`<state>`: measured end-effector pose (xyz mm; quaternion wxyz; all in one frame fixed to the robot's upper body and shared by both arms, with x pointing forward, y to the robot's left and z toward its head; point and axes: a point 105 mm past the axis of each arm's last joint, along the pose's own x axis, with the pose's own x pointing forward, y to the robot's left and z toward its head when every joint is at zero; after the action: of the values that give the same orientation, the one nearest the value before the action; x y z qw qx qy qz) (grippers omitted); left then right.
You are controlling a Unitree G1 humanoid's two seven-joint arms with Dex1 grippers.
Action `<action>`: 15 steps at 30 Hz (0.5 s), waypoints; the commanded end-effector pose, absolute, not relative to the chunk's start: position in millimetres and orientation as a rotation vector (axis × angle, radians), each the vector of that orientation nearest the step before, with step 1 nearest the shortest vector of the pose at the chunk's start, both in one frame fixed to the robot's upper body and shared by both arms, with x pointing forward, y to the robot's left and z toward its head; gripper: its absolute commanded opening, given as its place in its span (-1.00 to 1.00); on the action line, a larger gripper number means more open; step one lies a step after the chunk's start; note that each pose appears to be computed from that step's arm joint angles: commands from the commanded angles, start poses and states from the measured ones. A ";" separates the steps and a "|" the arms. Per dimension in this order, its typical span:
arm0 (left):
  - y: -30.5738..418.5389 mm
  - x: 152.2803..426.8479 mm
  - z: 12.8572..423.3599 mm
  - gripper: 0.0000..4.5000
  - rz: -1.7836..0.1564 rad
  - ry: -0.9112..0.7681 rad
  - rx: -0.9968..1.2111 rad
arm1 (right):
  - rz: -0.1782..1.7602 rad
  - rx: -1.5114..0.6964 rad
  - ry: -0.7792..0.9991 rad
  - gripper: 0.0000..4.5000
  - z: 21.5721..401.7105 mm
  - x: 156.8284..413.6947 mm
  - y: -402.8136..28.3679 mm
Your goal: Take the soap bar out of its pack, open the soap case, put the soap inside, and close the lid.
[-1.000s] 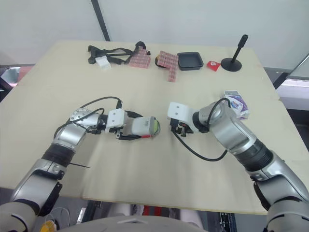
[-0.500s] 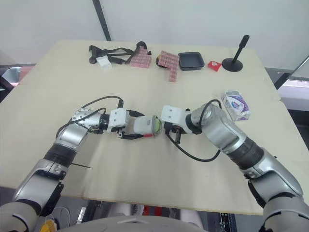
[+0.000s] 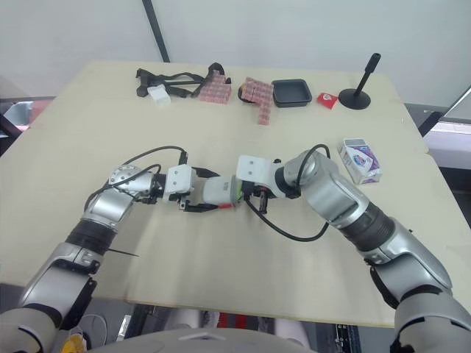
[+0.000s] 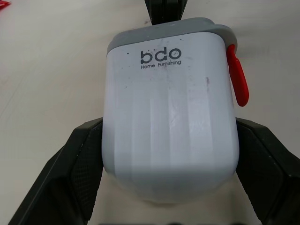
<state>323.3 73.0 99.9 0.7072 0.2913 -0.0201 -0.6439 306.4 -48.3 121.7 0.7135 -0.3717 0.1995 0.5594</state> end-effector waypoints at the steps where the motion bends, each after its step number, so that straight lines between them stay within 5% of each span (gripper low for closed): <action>1: 70.4 322.0 118.4 0.54 -1.422 -0.126 0.633 | 1.221 -0.836 0.406 -0.99 122.4 308.9 -53.5; 9: 87.9 327.4 127.3 0.54 -1.365 -0.133 0.637 | 1.025 -0.678 0.453 0.09 129.2 325.2 -97.0; 15: 96.1 328.4 127.2 0.54 -1.351 -0.129 0.642 | 1.052 -0.425 0.477 0.99 153.0 304.0 -107.4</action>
<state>328.2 93.2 113.0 0.7270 0.2913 -0.0276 -0.6212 311.2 -109.0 136.9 0.8115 -0.2287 0.2396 0.4814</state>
